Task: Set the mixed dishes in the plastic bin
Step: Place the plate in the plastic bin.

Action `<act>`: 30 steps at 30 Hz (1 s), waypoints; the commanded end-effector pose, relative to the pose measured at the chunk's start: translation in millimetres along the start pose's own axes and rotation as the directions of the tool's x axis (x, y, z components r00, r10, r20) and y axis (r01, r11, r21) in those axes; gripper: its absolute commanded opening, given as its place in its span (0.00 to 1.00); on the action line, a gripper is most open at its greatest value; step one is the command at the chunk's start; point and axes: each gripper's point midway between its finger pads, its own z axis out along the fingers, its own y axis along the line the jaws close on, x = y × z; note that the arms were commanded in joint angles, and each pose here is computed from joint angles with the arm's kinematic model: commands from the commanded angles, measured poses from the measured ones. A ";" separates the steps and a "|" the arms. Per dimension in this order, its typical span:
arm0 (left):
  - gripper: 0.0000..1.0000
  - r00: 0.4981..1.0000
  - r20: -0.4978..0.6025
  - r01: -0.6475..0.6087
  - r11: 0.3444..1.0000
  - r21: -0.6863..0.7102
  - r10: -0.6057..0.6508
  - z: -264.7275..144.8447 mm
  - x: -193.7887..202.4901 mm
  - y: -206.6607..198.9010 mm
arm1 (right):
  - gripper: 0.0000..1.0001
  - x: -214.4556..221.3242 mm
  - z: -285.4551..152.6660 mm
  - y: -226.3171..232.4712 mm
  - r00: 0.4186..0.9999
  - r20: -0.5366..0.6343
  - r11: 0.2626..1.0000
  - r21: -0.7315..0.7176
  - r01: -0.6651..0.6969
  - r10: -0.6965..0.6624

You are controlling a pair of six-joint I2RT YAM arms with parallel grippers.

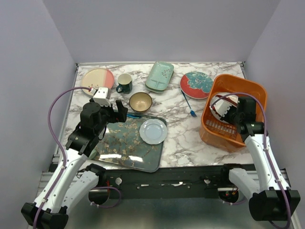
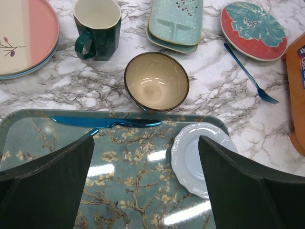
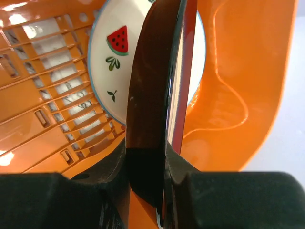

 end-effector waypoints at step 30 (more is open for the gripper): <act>0.99 1.000 0.027 -0.004 1.000 -0.022 0.005 0.0 -4.1 8.6 | 0.16 9.7 57.2 -15.4 0.991 0.094 0.995 0.040 0.094 -0.097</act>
